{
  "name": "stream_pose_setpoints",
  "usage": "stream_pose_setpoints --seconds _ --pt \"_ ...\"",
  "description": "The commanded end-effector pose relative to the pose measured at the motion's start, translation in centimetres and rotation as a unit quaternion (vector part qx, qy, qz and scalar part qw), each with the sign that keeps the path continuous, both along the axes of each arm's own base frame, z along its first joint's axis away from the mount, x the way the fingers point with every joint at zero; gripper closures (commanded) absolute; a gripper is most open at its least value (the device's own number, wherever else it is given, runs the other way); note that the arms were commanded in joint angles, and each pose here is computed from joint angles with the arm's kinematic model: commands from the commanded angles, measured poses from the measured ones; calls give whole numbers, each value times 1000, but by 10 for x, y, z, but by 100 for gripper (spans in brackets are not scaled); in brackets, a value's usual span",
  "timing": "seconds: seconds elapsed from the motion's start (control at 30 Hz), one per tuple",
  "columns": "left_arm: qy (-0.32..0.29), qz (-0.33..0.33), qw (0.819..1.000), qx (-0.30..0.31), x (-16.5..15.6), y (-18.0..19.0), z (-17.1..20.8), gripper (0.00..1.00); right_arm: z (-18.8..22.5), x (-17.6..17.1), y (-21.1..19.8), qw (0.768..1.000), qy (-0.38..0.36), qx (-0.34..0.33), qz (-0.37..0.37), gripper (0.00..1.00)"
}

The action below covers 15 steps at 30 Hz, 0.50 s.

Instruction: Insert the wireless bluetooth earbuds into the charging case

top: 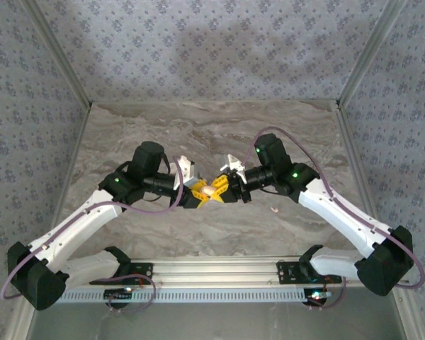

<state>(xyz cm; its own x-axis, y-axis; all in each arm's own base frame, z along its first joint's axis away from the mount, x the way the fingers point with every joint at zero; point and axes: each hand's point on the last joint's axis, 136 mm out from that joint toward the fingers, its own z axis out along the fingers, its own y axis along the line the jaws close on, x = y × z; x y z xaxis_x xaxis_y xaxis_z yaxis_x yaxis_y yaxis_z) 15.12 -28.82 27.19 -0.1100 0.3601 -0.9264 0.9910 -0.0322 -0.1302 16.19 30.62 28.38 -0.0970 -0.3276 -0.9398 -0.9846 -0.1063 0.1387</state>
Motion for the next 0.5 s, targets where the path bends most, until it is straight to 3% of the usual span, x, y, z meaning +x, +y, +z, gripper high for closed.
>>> stream_pose_setpoints --seconds 0.0,0.07,0.2,0.47 --pt "-21 -3 1000 -21 2 -4 16 73 16 -2 0 1000 -23 14 2 84" --pt "-22 0 1000 -19 2 -4 16 76 15 -3 0 1000 -22 13 2 80" --pt "-21 -2 1000 -16 1 -3 15 77 14 3 -2 999 -27 9 -18 59" --pt "-19 -9 1000 -10 -3 -2 9 79 21 30 -13 994 -65 13 -90 57"
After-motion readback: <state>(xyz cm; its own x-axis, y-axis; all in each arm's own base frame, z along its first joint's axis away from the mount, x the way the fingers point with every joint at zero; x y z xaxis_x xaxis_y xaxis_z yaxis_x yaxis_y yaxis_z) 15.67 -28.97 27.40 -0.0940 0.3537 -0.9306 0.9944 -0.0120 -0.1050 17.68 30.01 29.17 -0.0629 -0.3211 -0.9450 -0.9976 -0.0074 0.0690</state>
